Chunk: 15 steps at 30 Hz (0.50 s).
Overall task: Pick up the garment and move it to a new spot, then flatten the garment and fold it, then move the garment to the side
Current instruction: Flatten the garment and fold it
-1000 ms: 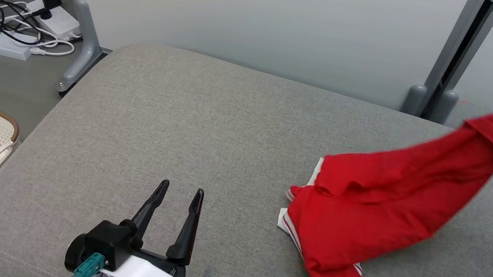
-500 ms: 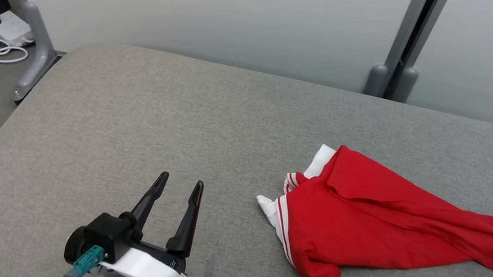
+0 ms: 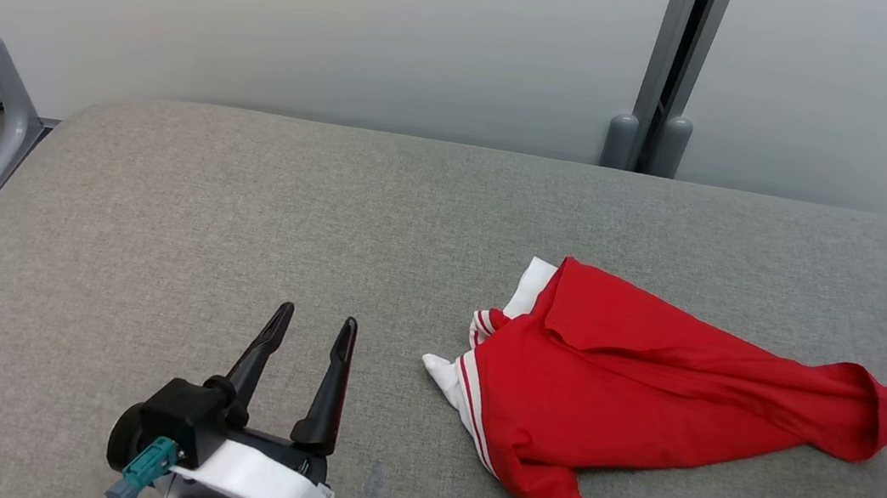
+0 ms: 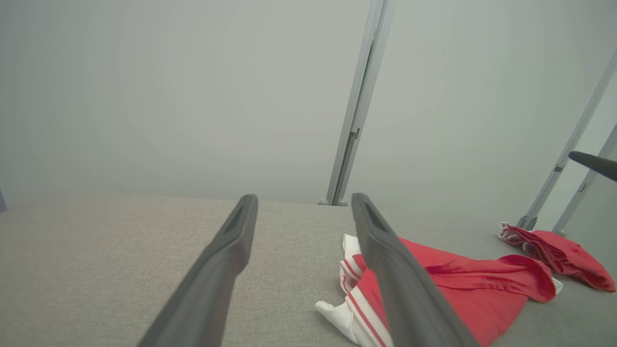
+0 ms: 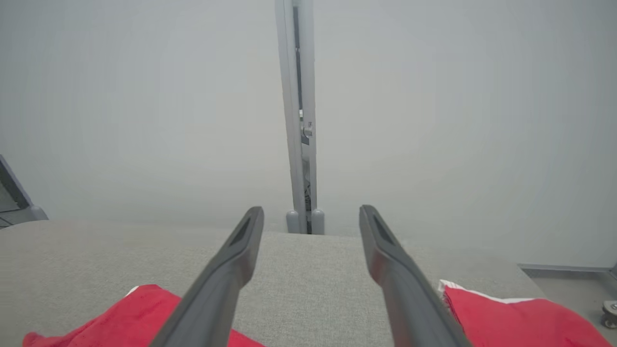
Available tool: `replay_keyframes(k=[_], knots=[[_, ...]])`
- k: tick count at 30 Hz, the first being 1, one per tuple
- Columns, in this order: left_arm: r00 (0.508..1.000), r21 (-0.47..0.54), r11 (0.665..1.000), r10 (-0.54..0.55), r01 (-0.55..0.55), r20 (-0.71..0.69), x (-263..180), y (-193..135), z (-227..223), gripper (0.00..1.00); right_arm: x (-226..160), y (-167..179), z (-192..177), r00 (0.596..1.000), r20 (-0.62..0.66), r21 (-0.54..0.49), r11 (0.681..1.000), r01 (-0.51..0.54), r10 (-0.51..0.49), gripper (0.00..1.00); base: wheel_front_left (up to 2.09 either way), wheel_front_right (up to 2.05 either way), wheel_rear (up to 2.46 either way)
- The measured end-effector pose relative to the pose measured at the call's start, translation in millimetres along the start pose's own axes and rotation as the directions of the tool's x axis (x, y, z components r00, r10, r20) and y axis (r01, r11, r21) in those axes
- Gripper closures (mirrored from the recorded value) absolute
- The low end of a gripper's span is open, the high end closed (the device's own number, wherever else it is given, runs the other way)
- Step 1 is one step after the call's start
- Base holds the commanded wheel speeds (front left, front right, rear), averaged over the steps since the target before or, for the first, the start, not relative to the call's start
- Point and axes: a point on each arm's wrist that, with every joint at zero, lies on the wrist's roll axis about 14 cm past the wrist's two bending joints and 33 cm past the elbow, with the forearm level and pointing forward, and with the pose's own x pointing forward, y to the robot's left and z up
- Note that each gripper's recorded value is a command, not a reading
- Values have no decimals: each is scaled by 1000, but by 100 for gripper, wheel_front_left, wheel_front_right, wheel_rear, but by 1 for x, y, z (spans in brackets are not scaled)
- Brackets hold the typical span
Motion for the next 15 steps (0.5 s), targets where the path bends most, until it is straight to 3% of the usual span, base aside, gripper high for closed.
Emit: replay_keyframes(k=[2,8,15], knots=[[1000,1,1000,-2,1,5,0,0,2,0,-3,15,14,997,66,-15,999,-44,45,0,0,0,0],[1000,3,1000,2,-2,18,0,1,6,0,-29,69,9,977,155,-26,989,-146,148,0,0,0,0],[1000,6,1000,8,-8,18,-3,3,6,0,-57,101,-10,972,175,9,987,-162,158,0,0,0,0]])
